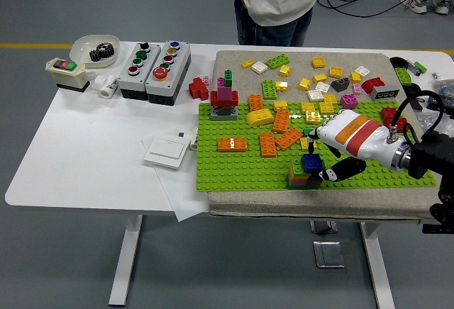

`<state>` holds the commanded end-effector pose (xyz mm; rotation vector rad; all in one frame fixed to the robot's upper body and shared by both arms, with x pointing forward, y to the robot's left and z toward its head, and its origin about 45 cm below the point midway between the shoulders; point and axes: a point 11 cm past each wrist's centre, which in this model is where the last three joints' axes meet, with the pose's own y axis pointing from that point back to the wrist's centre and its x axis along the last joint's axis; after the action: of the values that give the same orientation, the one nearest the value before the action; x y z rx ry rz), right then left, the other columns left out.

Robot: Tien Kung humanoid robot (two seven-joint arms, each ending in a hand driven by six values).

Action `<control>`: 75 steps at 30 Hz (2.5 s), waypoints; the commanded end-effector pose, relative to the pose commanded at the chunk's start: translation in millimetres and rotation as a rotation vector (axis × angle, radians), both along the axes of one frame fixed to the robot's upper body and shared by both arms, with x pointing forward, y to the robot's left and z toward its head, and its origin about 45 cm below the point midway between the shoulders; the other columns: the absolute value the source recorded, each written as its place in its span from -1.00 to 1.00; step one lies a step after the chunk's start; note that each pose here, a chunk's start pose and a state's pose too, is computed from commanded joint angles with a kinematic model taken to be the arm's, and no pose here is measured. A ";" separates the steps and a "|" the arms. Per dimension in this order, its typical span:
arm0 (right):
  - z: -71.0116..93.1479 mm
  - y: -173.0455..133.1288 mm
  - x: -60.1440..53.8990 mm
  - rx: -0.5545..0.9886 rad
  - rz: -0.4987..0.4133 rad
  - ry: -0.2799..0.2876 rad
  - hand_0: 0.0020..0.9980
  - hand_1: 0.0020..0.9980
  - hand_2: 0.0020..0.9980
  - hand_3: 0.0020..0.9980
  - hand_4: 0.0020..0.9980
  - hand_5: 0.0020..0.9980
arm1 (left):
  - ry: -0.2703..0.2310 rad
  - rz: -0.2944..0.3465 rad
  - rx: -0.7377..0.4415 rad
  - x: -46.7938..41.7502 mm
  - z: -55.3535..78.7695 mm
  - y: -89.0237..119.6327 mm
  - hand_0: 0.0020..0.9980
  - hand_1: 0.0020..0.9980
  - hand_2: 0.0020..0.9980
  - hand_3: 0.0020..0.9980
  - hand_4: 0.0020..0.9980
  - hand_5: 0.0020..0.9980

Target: Pick up the brick,pile it on top of brick,press brick,pick up the brick,pile it on top of brick,press brick

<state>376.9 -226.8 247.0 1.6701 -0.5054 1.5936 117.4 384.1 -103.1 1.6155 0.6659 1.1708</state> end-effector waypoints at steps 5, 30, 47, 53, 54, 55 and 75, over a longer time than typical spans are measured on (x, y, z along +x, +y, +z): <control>0.4 0.3 0.4 0.002 0.000 0.005 -0.39 -0.65 -0.57 0.05 0.70 -0.09 | -0.001 0.000 0.000 0.5 0.1 -0.1 0.36 0.45 0.46 0.19 0.37 0.33; 0.9 -1.1 3.3 -0.012 -0.006 0.001 -0.36 -0.63 -0.52 0.51 1.00 0.16 | -0.004 0.001 -0.003 1.8 0.3 -0.8 0.35 0.45 0.46 0.19 0.37 0.33; 37.9 -20.1 -16.3 0.185 -0.098 -0.103 0.55 0.35 0.58 0.87 1.00 0.47 | -0.005 0.000 -0.001 1.1 0.2 0.0 0.35 0.45 0.46 0.19 0.37 0.33; 36.8 -31.7 -38.2 0.312 -0.113 -0.111 0.87 0.67 0.75 0.80 1.00 0.60 | -0.006 -0.001 0.000 2.0 0.4 0.1 0.35 0.45 0.46 0.19 0.37 0.33; 34.5 -32.7 -43.3 0.333 -0.108 -0.101 0.87 0.67 0.75 0.80 1.00 0.60 | -0.006 -0.003 0.000 2.1 0.4 0.1 0.35 0.45 0.46 0.19 0.37 0.33; 33.0 -33.1 -46.6 0.344 -0.103 -0.095 0.87 0.67 0.75 0.80 1.00 0.60 | -0.006 -0.003 0.001 2.1 0.4 0.1 0.35 0.45 0.46 0.19 0.37 0.33; -13.9 -27.0 -85.0 0.364 -0.070 0.032 0.73 0.58 0.65 0.63 1.00 0.54 | 0.002 -0.011 0.006 0.3 0.3 1.5 0.35 0.45 0.46 0.19 0.37 0.33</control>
<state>291.9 -253.8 233.1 1.9156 -0.8695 1.4850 117.7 385.7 -102.8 1.6236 0.6547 1.1637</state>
